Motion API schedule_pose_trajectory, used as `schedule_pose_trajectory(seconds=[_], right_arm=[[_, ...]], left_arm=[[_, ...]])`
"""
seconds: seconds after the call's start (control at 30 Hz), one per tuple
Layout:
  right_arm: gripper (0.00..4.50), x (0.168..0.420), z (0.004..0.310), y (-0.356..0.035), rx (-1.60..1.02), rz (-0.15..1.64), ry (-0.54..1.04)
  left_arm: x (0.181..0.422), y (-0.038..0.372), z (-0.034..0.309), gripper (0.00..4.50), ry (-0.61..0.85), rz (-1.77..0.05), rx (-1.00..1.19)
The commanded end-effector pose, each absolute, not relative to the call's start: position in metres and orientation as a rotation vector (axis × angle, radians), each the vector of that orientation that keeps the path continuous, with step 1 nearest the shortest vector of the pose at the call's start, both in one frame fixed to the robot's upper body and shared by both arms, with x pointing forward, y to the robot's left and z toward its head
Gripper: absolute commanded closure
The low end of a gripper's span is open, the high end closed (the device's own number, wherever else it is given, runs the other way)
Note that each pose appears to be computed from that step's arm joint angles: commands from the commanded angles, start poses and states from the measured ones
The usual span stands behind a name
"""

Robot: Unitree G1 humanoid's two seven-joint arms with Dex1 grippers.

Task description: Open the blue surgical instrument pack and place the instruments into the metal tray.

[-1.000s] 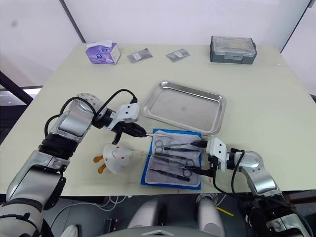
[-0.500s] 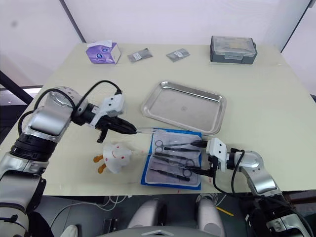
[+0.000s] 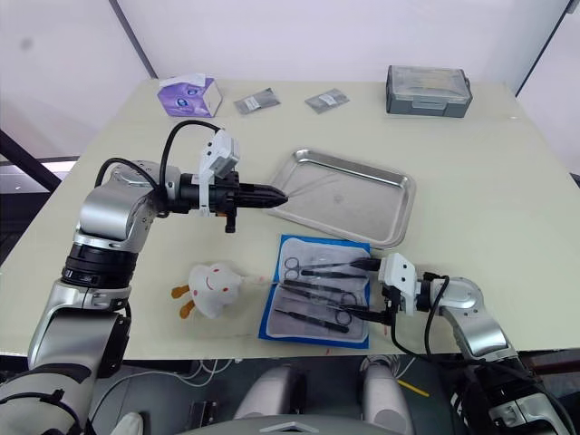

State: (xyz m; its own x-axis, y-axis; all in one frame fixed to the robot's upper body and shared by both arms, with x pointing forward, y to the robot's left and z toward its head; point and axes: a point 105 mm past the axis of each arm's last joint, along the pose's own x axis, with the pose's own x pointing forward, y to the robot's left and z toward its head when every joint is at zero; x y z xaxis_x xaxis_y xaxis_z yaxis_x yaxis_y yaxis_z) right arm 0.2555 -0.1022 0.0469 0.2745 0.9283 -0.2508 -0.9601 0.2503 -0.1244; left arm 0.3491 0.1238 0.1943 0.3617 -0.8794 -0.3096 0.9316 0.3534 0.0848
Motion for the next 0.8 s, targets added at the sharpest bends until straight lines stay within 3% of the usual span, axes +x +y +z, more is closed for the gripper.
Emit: schedule_pose_trajectory(seconds=[0.03, 0.2, 0.47, 0.8], right_arm=[[0.00, 0.243, 0.019, -0.108, -0.247, 1.288, 0.281], [0.00, 0.243, 0.020, -0.109, -0.250, 1.287, 0.283], [0.00, 0.244, 0.021, -0.108, -0.254, 1.294, 0.281], [0.00, 0.242, 0.020, -0.108, -0.256, 1.293, 0.282]], left_arm=[[0.373, 0.121, 0.210, 4.48, 0.107, -1.020, 0.263], [0.398, 0.116, 0.190, 4.48, 0.165, -0.801, 0.312], [0.416, 0.090, 0.161, 4.48, 0.242, -0.660, 0.331], [0.440, 0.090, 0.137, 4.48, 0.362, -0.449, 0.359]])
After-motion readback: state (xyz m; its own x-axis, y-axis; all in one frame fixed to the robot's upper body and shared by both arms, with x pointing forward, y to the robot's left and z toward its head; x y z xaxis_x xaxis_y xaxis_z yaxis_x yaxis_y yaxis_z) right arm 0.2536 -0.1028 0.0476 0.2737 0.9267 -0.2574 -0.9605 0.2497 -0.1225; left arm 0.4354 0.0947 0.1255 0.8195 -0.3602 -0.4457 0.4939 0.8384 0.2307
